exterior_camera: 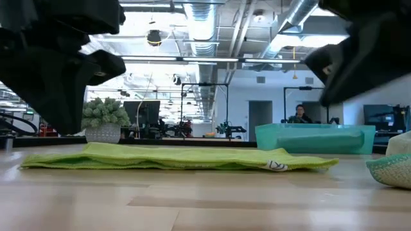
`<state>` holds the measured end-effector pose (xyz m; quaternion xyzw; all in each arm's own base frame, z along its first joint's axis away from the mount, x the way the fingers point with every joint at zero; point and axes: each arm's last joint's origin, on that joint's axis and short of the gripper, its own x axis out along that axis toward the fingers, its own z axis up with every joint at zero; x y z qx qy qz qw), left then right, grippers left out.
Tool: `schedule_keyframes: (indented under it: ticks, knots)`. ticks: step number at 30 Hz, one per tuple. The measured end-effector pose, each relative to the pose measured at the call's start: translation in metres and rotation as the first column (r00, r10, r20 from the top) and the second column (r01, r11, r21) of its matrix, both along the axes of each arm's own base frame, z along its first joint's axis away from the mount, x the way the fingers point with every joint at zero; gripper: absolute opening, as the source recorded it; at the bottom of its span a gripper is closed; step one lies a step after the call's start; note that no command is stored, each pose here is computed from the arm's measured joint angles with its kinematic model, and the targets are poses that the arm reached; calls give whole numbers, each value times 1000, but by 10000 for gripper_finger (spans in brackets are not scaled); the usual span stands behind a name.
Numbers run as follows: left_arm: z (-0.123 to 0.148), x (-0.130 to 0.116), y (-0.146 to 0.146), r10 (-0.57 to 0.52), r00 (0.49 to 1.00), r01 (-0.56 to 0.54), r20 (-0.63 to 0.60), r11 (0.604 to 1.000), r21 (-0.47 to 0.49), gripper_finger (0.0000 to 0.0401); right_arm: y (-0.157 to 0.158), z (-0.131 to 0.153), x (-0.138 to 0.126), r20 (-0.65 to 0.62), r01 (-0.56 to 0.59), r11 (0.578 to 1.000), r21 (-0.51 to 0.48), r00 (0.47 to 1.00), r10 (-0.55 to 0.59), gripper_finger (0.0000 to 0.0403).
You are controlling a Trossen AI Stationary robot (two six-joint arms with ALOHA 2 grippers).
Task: Fold microfiber towels
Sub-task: Fold the green microfiber cloth
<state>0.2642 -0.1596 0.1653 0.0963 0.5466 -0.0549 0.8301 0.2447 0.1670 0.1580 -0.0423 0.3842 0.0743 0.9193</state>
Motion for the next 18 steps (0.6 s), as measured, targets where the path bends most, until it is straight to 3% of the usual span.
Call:
schedule_keyframes:
  ticks: [11,18]
  knots:
    - [-1,-6,2,58,998,-57,-15,997,60,104,10,-33,13,-71,-64,990,-126,996,55,196]
    - [-6,-8,3,75,997,-73,-21,995,61,103,7,-49,17,-117,-54,986,-157,992,35,209]
